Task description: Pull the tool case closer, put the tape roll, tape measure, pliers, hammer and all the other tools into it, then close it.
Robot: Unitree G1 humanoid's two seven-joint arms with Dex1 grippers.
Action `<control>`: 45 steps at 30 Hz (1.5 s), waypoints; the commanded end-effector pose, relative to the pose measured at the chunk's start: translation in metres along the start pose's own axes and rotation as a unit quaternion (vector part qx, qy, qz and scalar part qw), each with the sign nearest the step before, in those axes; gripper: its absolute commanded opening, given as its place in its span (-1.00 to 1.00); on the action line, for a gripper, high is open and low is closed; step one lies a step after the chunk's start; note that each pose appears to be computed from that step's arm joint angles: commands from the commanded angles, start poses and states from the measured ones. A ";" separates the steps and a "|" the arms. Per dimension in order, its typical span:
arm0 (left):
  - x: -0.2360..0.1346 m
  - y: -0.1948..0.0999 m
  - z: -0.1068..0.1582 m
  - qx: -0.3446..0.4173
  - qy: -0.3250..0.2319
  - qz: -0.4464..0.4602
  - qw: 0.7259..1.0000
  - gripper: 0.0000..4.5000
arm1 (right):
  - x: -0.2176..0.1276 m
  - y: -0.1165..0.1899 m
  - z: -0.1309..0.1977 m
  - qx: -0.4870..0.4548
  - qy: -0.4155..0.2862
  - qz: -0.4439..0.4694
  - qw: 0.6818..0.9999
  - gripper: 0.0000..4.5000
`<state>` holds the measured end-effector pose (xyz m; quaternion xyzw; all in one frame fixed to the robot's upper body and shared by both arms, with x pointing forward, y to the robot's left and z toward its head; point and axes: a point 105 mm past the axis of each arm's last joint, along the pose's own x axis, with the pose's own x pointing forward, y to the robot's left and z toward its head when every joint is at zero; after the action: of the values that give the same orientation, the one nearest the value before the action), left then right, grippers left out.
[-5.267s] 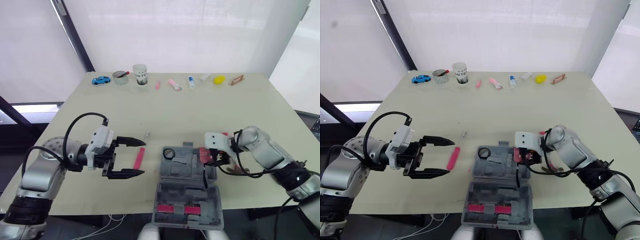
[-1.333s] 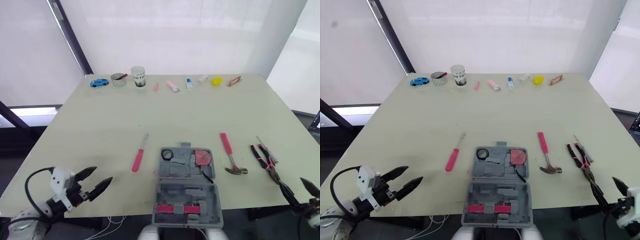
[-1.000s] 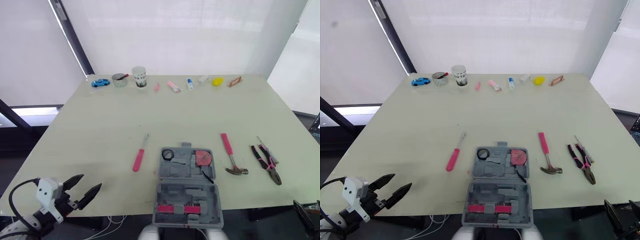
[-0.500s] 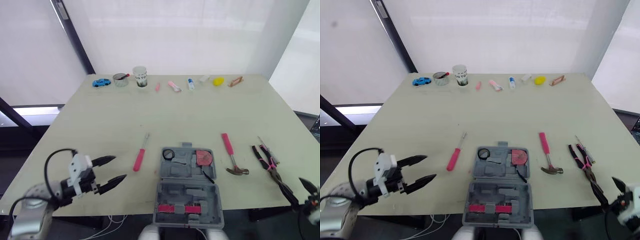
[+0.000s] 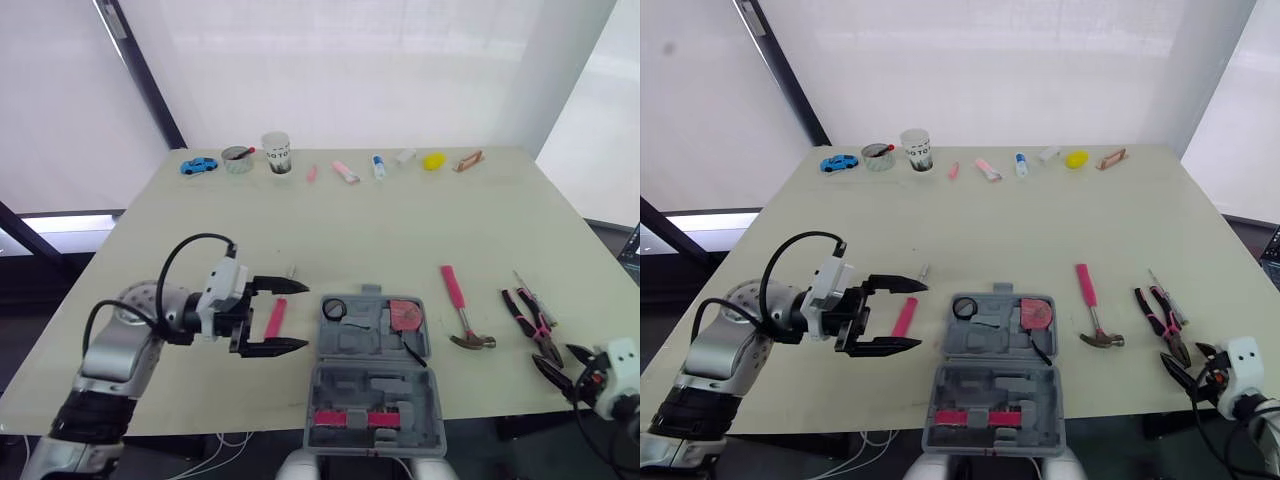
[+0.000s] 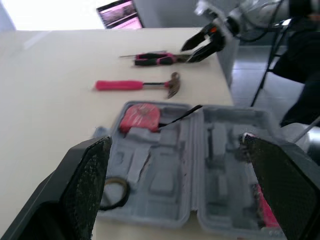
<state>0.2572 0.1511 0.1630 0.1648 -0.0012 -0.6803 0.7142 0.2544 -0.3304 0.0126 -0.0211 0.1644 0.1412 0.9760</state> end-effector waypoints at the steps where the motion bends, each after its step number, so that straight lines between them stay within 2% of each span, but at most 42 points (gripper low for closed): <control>1: 0.007 -0.003 0.015 0.020 -0.011 -0.028 0.999 1.00 | 0.002 -0.005 0.003 -0.011 0.000 0.001 1.000 0.99; 9: 0.016 -0.006 0.031 0.034 -0.020 -0.048 0.998 1.00 | 0.012 -0.005 0.000 0.002 0.004 0.008 1.000 0.99; 12: 0.018 -0.007 0.032 0.034 -0.022 -0.050 0.998 1.00 | 0.015 -0.005 -0.001 -0.002 0.007 0.009 1.000 0.64; 16: 0.018 -0.009 0.034 0.031 -0.026 -0.051 0.998 1.00 | 0.016 -0.002 -0.003 -0.023 0.014 0.014 1.000 -0.21; 17: 0.018 -0.009 0.034 0.029 -0.026 -0.052 0.998 1.00 | 0.017 -0.001 -0.003 -0.025 0.013 0.014 1.000 -0.48; 18: 0.019 -0.009 0.033 0.028 -0.026 -0.052 0.998 1.00 | 0.017 -0.001 -0.003 -0.026 0.012 0.014 1.000 -0.56; 28: 0.019 -0.009 0.032 0.022 -0.034 -0.048 0.998 1.00 | 0.013 0.002 0.010 -0.064 -0.003 0.020 0.998 -0.56; 35: 0.016 -0.007 0.031 0.018 -0.040 -0.041 0.998 1.00 | 0.002 0.019 0.055 -0.106 -0.046 0.053 0.992 -0.56; 40: 0.011 0.001 0.031 0.017 -0.045 -0.035 0.998 1.00 | 0.001 0.055 0.107 -0.158 -0.061 0.135 0.976 -0.56; 45: 0.003 0.006 0.028 0.001 -0.047 -0.028 0.999 1.00 | 0.009 0.093 0.130 -0.217 -0.032 0.201 0.955 -0.56</control>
<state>0.2571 0.1363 0.1804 0.1338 -0.0134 -0.7098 0.6915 0.2775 -0.2365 0.1220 -0.1809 0.1112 0.3525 0.9114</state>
